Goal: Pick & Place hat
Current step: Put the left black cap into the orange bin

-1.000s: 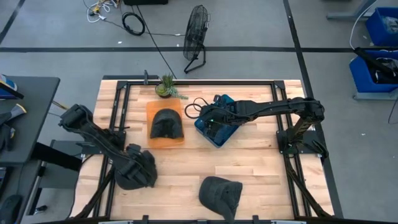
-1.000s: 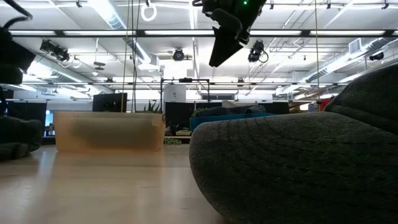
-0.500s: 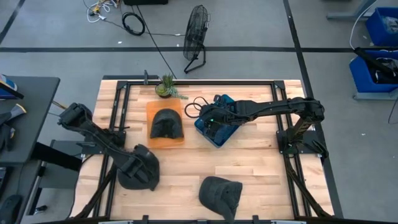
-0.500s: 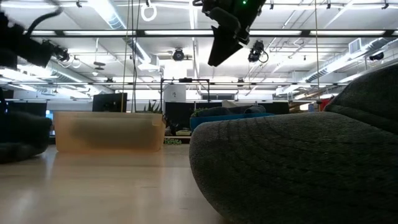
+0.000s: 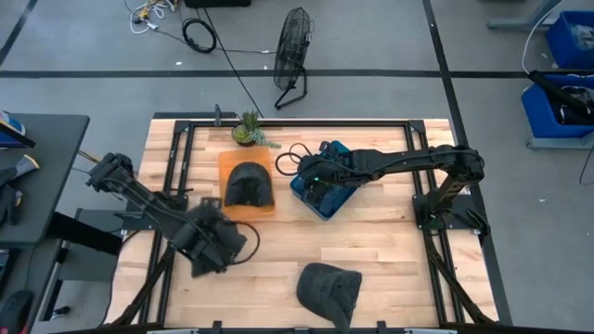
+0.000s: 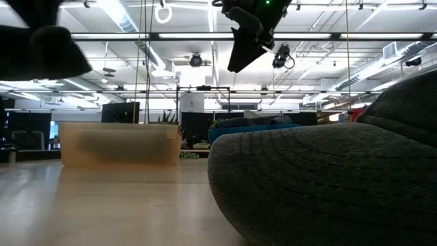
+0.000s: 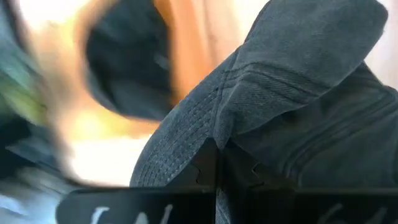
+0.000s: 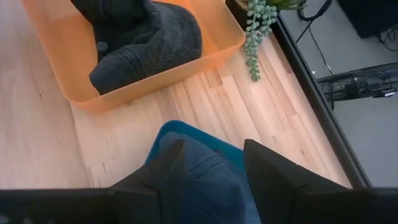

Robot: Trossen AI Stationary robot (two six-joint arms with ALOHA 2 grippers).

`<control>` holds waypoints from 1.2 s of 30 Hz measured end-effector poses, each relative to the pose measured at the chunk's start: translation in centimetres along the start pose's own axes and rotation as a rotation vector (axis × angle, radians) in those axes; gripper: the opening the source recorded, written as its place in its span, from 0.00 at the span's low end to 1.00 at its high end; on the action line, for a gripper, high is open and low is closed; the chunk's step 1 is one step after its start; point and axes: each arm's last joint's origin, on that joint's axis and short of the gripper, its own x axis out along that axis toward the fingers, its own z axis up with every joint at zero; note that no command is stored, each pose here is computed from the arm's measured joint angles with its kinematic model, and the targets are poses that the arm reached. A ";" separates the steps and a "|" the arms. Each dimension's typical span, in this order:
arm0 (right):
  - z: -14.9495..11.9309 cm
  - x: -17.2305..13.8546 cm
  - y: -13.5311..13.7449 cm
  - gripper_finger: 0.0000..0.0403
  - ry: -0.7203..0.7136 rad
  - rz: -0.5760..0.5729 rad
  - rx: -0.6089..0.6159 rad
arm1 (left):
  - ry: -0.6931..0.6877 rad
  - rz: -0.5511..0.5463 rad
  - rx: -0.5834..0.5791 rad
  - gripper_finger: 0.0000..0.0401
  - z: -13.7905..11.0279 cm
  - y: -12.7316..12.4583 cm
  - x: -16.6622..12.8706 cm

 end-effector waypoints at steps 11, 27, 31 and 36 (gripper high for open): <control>-0.1 0.0 0.0 0.42 0.006 -0.001 0.064 | 0.089 0.138 0.366 0.02 2.5 7.7 3.1; -3.8 -2.0 2.4 0.42 0.277 -0.071 -0.029 | -0.042 -0.008 0.440 0.01 2.2 17.4 13.3; -4.0 -2.5 3.0 0.42 0.259 -0.120 -0.074 | -0.086 -0.026 0.392 0.02 1.5 17.8 15.3; -3.7 -2.5 3.2 0.42 0.221 -0.131 -0.065 | -0.158 0.025 0.381 0.02 2.2 18.2 15.3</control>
